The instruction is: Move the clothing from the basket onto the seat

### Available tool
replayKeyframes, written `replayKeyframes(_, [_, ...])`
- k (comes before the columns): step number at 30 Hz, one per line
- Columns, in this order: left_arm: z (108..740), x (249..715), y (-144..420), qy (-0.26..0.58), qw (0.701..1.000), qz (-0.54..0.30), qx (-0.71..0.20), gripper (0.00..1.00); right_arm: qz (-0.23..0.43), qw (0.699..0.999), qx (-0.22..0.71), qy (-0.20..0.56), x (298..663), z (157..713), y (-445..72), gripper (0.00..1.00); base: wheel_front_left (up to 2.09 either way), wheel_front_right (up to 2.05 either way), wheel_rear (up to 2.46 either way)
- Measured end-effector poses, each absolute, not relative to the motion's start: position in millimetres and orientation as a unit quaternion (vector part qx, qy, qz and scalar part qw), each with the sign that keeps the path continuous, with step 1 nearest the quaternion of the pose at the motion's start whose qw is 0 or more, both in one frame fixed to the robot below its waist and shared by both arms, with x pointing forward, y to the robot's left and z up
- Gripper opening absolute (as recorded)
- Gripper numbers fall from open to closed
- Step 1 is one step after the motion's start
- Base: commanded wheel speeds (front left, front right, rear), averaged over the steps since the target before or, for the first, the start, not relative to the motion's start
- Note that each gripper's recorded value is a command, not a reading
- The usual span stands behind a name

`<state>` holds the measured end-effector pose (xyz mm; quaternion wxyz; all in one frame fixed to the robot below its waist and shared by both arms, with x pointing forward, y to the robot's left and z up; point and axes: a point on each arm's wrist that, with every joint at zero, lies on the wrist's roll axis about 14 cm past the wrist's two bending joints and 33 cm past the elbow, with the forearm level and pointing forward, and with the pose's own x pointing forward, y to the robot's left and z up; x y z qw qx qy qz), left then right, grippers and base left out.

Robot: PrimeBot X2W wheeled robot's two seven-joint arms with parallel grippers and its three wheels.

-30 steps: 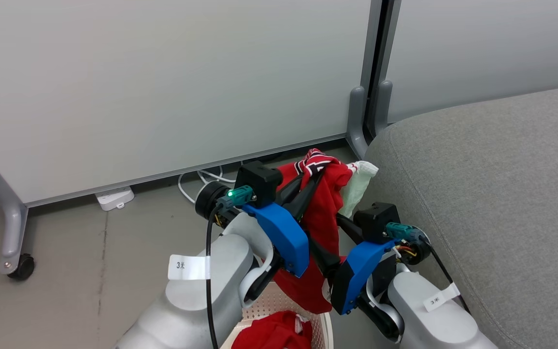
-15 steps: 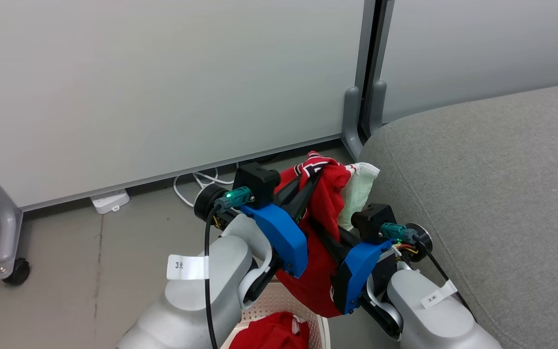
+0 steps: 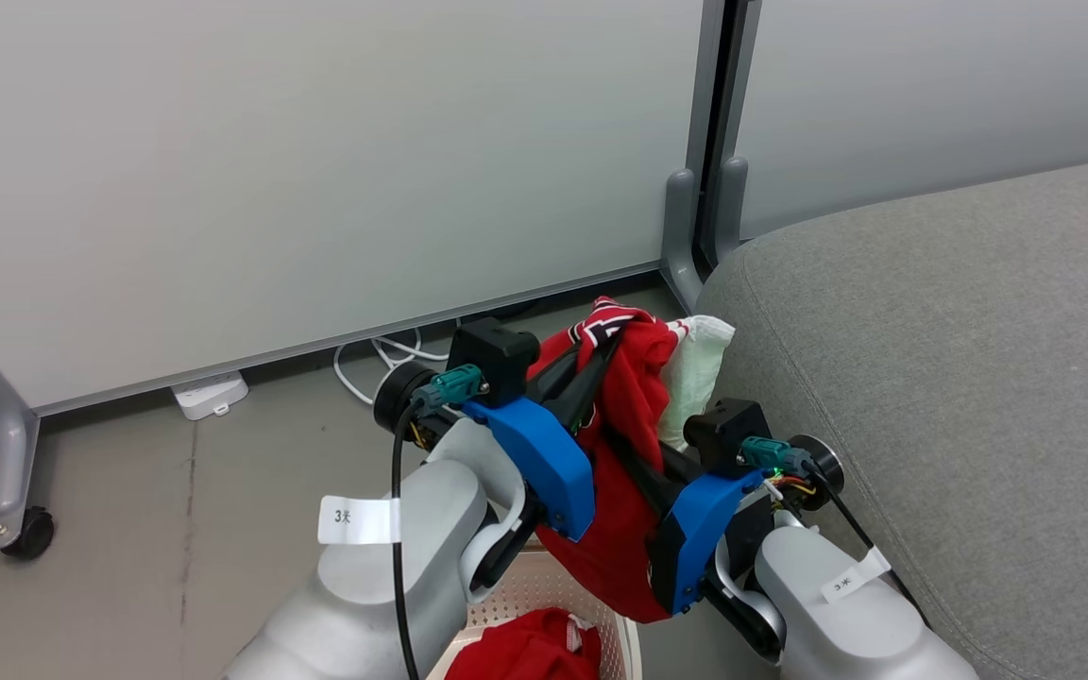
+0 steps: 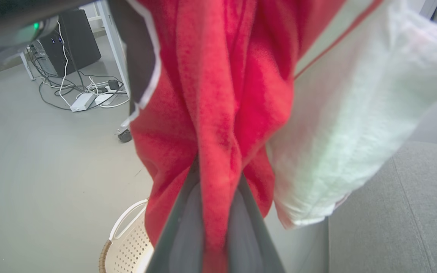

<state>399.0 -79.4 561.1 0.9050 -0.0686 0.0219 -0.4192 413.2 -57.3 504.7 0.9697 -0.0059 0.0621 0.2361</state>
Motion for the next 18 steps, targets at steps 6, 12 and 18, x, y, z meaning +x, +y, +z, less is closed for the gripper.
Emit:
replayKeyframes(6, [562.5, 400.1, -77.2, 0.018, 0.906, -0.416, -0.073, 1.00, 0.237, 0.970, -0.007, 0.062, 413.5, 504.6, -56.8, 0.00, 0.00, 0.00, 0.00])
replayKeyframes(12, [560.6, 397.5, -67.0, 0.005, 0.908, -0.409, -0.093, 1.00, 0.234, 0.971, -0.005, 0.057, 415.0, 506.1, -58.4, 0.00, 0.00, 0.00, 0.00])
replayKeyframes(18, [540.4, 395.9, -26.4, 0.008, 0.923, -0.368, -0.115, 1.00, 0.227, 0.973, -0.004, 0.050, 419.2, 508.0, -62.3, 0.00, 0.00, 0.00, 0.00])
